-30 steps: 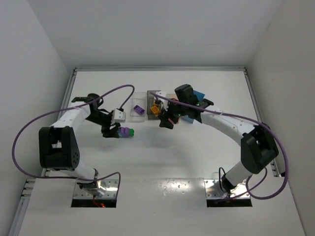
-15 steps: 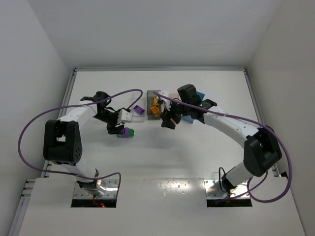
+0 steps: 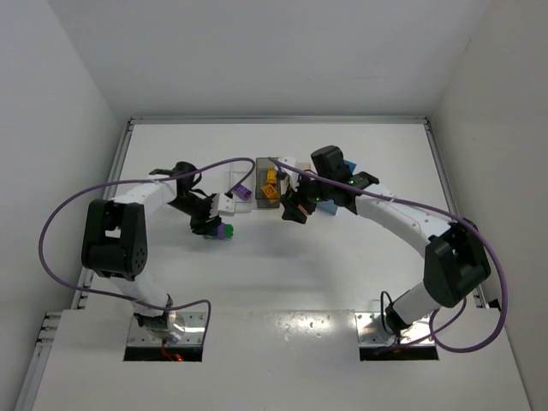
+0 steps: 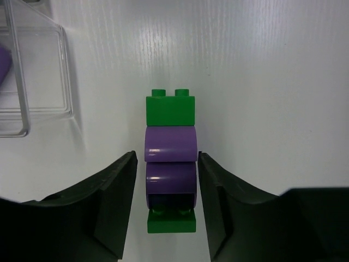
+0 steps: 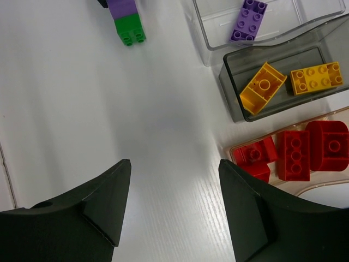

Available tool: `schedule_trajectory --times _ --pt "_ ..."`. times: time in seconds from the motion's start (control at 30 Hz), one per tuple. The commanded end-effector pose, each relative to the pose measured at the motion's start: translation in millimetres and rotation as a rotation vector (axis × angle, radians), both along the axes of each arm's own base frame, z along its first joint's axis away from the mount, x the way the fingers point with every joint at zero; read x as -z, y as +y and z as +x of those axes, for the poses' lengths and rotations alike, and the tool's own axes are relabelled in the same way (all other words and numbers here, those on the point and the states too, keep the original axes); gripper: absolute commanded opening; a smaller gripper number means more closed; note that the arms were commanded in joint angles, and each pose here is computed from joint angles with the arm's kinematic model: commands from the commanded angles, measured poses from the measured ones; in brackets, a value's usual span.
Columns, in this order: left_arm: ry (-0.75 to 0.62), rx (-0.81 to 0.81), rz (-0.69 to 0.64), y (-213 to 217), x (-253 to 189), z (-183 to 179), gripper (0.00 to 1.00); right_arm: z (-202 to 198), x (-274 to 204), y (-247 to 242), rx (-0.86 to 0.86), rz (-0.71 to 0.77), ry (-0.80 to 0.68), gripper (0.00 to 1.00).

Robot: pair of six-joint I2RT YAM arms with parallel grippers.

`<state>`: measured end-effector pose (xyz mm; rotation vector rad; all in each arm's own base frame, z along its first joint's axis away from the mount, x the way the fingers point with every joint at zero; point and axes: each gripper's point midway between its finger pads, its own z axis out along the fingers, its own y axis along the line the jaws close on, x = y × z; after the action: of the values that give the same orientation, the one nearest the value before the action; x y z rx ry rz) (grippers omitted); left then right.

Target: Sort the legos into containers by color

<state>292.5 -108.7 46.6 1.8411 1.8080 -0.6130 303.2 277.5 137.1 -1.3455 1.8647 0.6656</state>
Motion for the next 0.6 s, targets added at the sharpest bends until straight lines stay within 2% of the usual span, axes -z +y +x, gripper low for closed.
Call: schedule_trajectory --times 0.0,0.03,0.23,0.37,0.43,0.5,0.57 --pt "0.003 0.007 0.003 -3 4 5 0.51 2 -11 -1 0.008 0.026 -0.024 0.66" --pt "0.003 0.007 0.003 -3 4 5 0.48 2 -11 -1 0.008 0.026 -0.024 0.66" --pt "0.022 0.003 0.04 3 13 4 0.46 5 -8 -4 0.017 0.021 -0.017 0.66" --pt "0.033 -0.007 0.028 1 12 6 0.29 2 -9 -1 0.008 0.037 0.001 0.66" --pt "0.009 -0.018 -0.038 -9 -5 9 0.21 -1 -12 5 0.022 0.076 0.05 0.66" --pt "0.015 -0.052 -0.141 -25 -32 7 0.13 -5 -13 11 0.025 0.109 0.097 0.72" --pt "0.027 -0.104 -0.234 -38 -62 12 0.1 -9 -21 22 0.027 0.178 0.158 0.78"
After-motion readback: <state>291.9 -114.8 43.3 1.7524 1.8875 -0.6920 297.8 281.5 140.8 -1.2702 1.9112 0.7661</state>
